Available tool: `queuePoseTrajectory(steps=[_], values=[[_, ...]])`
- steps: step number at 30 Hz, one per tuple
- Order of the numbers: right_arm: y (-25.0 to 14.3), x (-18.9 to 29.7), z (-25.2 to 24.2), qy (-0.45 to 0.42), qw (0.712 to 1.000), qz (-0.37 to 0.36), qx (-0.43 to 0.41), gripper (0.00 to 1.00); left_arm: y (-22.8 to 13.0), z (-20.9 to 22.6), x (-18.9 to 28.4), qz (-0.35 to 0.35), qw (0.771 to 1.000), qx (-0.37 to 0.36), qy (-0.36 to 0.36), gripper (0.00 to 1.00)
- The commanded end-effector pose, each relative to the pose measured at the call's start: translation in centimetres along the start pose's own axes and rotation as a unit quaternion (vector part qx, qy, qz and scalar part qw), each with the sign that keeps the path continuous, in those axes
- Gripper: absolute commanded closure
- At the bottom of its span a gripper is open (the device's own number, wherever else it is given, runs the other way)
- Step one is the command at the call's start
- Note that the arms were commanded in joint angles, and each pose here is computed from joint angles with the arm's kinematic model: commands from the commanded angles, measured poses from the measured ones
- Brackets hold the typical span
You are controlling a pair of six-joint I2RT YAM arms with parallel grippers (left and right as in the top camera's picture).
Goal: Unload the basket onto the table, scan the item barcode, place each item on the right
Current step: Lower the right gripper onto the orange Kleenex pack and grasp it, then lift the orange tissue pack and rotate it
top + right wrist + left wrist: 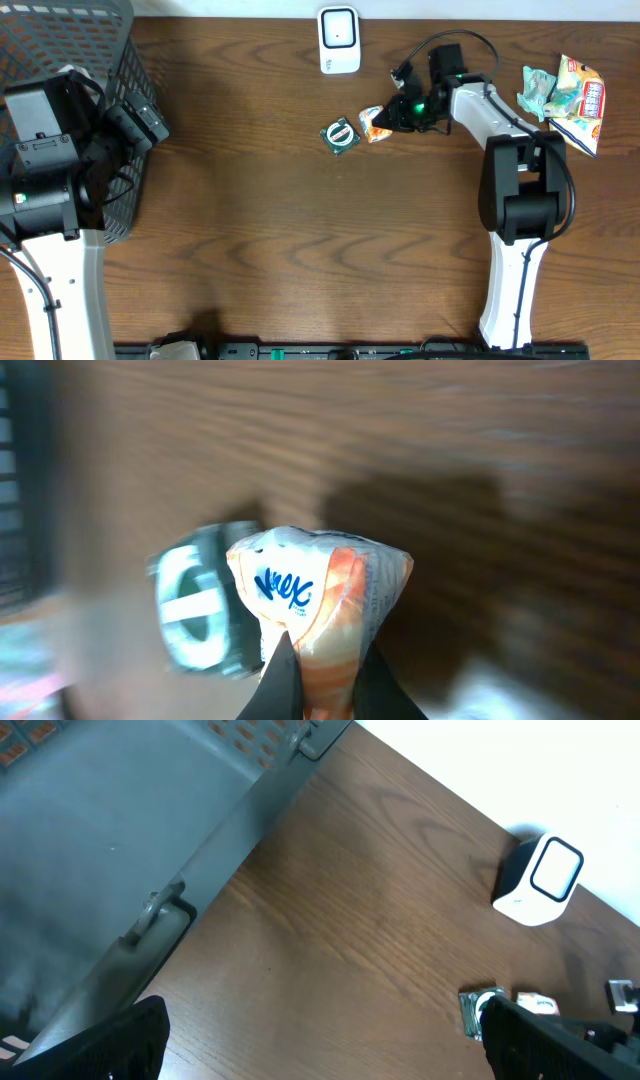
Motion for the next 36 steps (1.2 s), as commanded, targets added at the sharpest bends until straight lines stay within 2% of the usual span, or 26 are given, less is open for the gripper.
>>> queuePoseTrajectory(steps=[1,5,8,17,22,27,36], values=[[0.1,2.3,3.3,0.172,0.985,0.008,0.028,0.99,0.0,0.2,0.0,-0.001,1.0,-0.005,0.006,0.02],[-0.3,3.8,5.2,0.326,0.942,0.013,0.081,0.99,0.0,0.2,0.0,-0.001,1.0,-0.005,0.006,0.02],[-0.4,4.4,5.8,0.373,0.924,0.018,0.083,0.99,0.0,0.2,0.0,-0.001,1.0,-0.005,0.006,0.02],[-0.9,4.6,6.4,0.374,0.925,0.028,0.067,0.99,0.0,0.2,0.0,-0.001,1.0,-0.005,0.006,0.02],[-2.0,6.1,9.2,0.378,0.919,0.023,0.108,0.99,0.0,0.2,0.0,-0.001,1.0,-0.005,0.006,0.02],[-3.7,9.5,12.5,0.378,0.906,-0.008,0.188,0.99,0.0,0.2,0.0,-0.001,1.0,-0.005,0.006,0.02],[-4.2,9.2,13.1,0.381,0.904,-0.001,0.192,0.99,0.0,0.2,0.0,-0.001,1.0,-0.005,0.006,0.02]])
Point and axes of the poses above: each gripper's point midway between its finger pads, its own x axis back along the fingers, its own z axis along the line the jaws close on, y = z × x, the point moved 9 cm from there along x, back along the fingers, and after that the axes turned 6 degrees about -x, right-handed, at the moved point
